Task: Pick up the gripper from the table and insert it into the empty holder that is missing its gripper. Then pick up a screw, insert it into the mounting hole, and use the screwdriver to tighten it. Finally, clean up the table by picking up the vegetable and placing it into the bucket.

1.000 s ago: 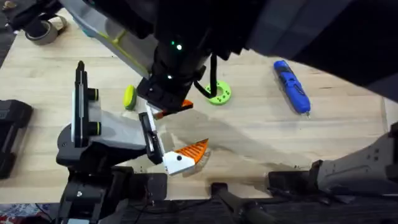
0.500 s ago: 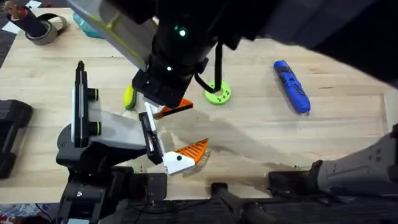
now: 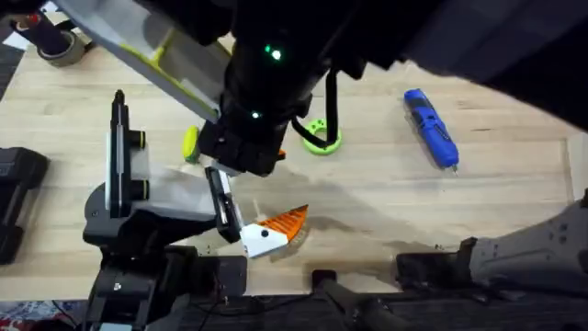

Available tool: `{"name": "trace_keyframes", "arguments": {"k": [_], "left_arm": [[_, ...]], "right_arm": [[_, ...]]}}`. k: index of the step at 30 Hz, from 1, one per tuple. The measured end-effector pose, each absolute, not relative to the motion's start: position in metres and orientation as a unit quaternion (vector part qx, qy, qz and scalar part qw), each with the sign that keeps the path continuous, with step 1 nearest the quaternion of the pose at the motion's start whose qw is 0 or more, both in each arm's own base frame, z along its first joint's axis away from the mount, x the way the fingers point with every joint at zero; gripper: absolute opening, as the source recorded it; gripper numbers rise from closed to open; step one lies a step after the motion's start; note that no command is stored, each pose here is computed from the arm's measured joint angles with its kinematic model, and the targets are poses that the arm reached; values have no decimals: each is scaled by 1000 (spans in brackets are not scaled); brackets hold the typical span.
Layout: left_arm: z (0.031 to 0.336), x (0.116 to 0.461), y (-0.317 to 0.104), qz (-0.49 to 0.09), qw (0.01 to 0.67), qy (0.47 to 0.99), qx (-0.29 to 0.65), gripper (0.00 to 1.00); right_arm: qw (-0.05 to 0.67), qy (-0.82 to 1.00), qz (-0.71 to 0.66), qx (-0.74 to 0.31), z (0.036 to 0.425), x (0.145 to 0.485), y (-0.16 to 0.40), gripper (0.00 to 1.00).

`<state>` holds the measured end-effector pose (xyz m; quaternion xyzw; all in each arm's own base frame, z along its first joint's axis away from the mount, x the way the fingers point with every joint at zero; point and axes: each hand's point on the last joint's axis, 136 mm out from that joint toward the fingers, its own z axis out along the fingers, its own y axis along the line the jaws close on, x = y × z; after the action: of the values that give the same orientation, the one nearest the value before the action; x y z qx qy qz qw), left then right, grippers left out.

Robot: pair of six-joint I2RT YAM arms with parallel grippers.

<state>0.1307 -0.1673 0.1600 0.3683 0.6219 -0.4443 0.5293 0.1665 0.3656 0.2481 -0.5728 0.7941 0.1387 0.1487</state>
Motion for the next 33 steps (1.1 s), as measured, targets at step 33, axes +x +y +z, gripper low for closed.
{"name": "trace_keyframes", "arguments": {"k": [33], "left_arm": [[160, 131, -167, -444, 529, 622, 368, 986]], "right_arm": [[130, 792, 112, -585, 225, 182, 365, 14]]}}
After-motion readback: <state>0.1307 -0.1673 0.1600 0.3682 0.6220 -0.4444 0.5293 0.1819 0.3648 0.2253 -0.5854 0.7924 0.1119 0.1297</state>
